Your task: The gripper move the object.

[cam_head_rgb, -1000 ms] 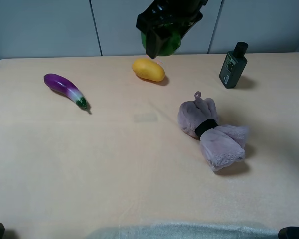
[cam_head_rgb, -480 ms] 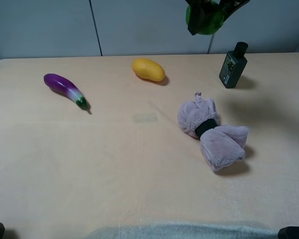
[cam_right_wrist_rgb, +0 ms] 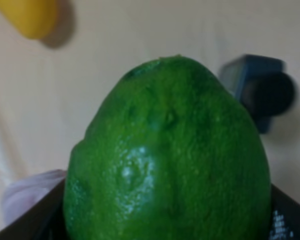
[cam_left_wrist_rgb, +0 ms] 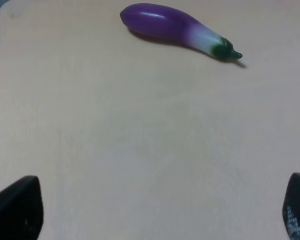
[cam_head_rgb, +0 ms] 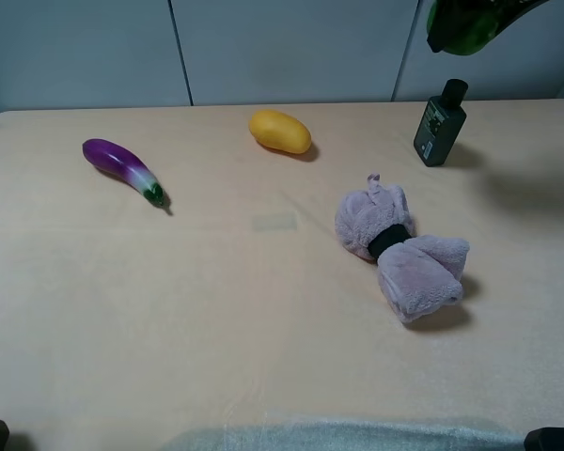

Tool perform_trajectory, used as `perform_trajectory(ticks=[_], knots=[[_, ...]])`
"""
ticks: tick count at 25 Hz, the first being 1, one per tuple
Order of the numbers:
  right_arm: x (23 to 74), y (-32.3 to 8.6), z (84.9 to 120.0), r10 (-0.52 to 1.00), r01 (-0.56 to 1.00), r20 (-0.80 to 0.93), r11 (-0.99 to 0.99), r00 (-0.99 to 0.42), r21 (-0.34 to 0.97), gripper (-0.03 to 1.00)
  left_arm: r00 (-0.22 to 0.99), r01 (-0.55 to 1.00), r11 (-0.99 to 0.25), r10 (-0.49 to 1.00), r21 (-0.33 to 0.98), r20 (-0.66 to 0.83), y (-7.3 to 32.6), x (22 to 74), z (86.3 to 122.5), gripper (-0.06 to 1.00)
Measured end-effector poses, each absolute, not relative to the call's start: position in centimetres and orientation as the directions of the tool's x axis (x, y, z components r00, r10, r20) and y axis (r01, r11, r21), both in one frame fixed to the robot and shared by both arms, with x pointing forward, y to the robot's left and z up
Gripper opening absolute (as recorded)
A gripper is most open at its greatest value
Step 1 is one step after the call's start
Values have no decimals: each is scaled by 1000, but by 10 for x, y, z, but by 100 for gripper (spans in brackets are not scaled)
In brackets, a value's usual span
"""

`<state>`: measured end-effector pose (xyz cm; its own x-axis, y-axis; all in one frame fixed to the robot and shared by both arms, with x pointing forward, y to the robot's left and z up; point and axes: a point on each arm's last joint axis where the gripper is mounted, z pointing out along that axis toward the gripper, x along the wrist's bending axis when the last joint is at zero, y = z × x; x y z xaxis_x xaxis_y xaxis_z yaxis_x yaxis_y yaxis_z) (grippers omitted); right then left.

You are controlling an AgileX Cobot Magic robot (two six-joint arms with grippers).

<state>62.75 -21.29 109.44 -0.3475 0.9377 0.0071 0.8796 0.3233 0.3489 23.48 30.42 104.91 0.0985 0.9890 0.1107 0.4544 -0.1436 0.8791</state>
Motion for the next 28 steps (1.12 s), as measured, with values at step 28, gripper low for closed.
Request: perform_trajectory(ticks=[28], knots=[[651, -341, 1074, 999, 934, -28, 47, -40, 353, 48, 98, 454, -144, 989, 879, 111, 304, 235, 1049, 95]])
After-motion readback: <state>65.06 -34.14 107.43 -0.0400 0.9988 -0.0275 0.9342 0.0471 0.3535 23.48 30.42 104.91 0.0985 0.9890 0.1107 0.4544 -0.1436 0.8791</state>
